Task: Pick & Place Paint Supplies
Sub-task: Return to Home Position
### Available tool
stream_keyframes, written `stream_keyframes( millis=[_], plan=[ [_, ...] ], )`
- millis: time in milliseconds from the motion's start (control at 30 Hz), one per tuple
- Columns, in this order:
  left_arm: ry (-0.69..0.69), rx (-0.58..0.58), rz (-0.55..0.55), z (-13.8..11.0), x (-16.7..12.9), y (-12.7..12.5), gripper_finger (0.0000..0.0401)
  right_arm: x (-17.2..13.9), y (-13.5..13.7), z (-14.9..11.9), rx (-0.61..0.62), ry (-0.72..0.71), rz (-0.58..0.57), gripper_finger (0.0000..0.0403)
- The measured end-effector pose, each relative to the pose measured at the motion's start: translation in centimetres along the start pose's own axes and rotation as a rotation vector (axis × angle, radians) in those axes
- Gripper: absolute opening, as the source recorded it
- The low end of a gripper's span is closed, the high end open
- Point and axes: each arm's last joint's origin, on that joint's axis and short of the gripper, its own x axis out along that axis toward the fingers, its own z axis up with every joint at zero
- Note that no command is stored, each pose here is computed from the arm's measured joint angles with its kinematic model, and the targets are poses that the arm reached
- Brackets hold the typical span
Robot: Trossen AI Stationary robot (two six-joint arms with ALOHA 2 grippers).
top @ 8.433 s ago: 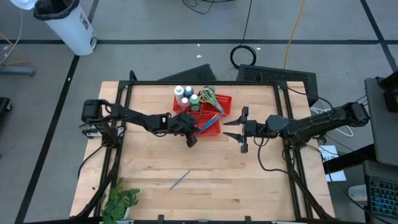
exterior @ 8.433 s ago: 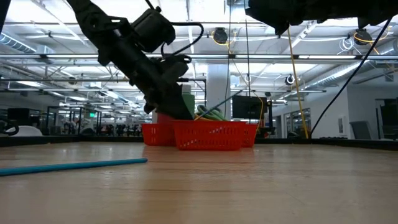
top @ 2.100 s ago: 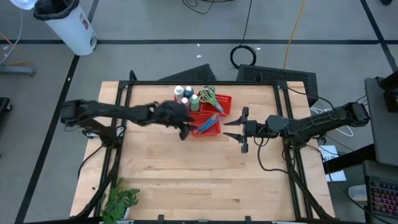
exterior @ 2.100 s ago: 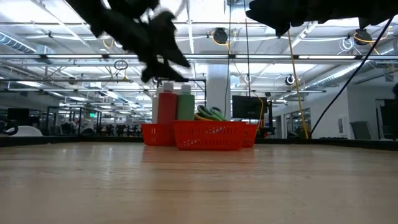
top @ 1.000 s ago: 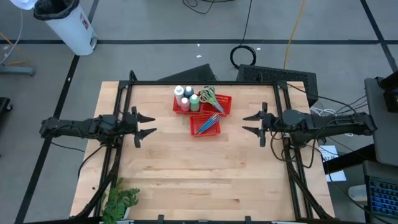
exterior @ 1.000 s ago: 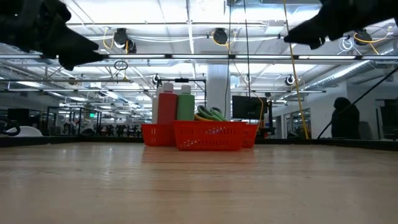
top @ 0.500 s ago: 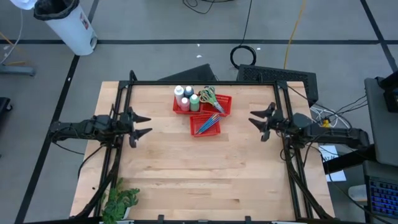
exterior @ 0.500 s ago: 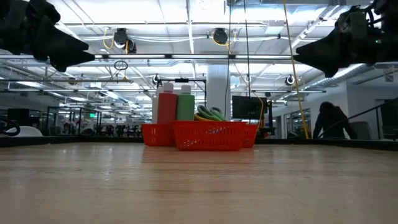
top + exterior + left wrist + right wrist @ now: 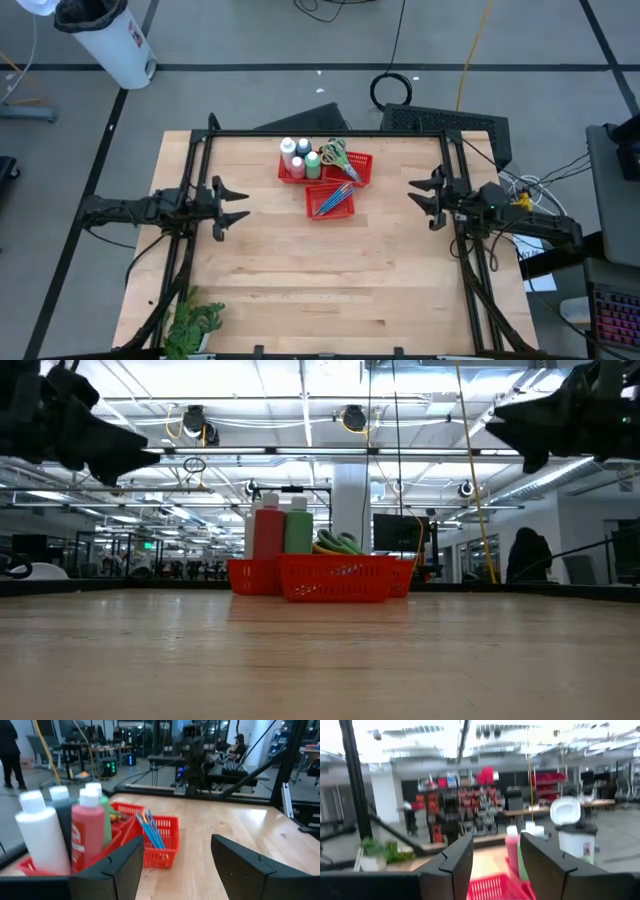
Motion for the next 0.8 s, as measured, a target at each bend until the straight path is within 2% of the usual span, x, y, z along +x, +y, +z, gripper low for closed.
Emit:
stream_keyframes(
  millis=[233, 433, 800],
  plan=[
    [-0.021, -0.011, -0.059, -0.3, 0.1, -0.2, 0.0239, 0.0, 0.1, 0.0, 0.005, 0.003, 0.064, 0.0157],
    [-0.025, -0.004, -0.064, -0.3, 0.1, -0.2, 0.0239, 0.0, 0.2, -0.6, -0.034, 0.062, 0.11, 0.0157],
    [-0.022, 0.0, -0.063, -0.3, 0.1, -0.2, 0.0239, -0.1, 0.1, -1.3, -0.03, 0.136, 0.104, 0.0157]
  ],
)
